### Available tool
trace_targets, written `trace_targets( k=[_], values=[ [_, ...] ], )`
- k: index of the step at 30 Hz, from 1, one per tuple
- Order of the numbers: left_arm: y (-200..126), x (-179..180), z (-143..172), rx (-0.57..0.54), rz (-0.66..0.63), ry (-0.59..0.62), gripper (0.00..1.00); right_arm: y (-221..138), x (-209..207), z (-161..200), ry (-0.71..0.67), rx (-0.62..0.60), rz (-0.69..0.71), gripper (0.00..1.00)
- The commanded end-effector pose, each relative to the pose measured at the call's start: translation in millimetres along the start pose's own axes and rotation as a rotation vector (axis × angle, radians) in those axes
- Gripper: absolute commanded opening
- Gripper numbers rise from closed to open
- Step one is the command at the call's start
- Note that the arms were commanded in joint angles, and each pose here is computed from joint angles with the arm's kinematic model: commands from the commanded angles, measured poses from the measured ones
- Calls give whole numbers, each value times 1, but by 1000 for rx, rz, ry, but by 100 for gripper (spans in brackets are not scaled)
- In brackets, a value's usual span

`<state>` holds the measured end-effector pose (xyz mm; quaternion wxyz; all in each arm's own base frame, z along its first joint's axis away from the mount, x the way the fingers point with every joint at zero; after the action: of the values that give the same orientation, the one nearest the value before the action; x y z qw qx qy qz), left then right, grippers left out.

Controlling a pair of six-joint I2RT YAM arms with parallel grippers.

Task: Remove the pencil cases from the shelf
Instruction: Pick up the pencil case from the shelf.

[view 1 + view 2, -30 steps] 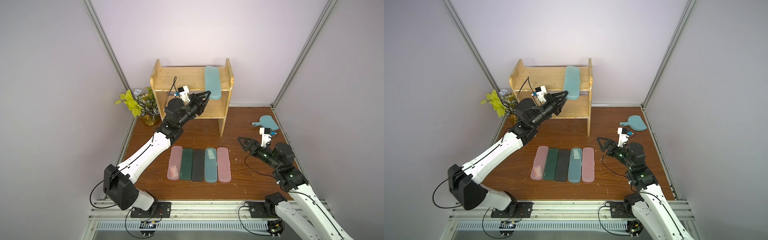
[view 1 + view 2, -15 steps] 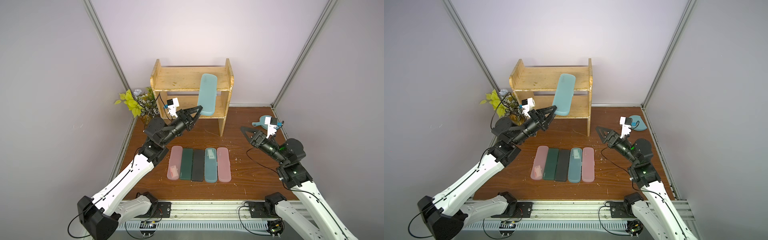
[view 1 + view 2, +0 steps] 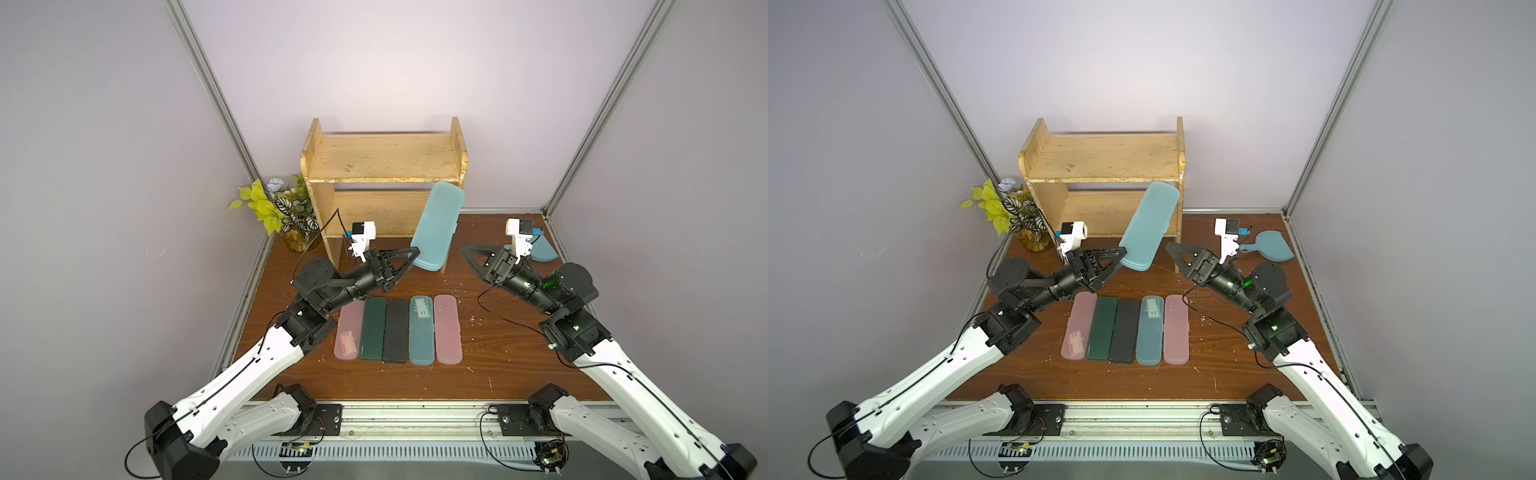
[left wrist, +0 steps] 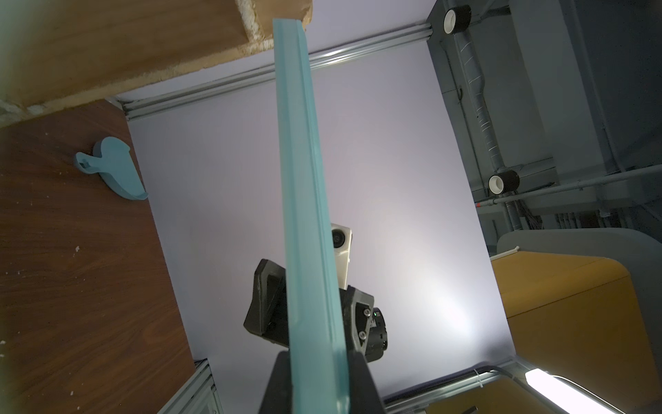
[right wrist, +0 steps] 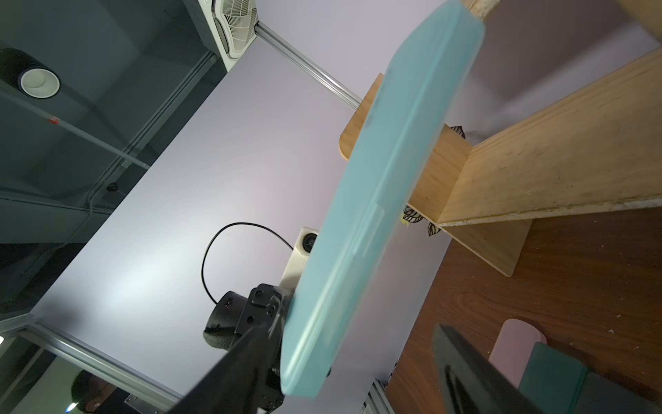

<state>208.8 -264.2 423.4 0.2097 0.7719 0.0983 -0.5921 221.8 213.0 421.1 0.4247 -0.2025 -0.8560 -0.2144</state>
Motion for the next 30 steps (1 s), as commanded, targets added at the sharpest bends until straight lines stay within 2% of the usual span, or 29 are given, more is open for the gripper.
trace_targets(
  k=[1,14,20,28,30],
  values=[
    [-3,-17,12,38,67,44,2,-2,22,-12,0,-82,-75,75],
    [-3,-18,25,98,108,44,0,-1,3,-12,92,-127,-22,64],
    [0,-15,28,124,109,36,0,0,6,-17,91,-154,-45,60],
    [2,-12,31,148,107,33,0,5,7,-21,129,-181,-82,49],
    [3,-11,32,150,107,34,0,6,6,-22,133,-186,-84,44]
  ],
)
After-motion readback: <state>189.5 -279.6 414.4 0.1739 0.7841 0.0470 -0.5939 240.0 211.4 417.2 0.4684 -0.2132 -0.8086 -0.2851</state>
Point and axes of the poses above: each gripper's point midway between its finger pads, its own y axis out along the fingers, its own x axis along the line the jaws close on, z = x × y, the point moved 2 cm from there along -y, back along the fingers, and after that the axes turned 3 degrees about -y, right-handed, at the moved point
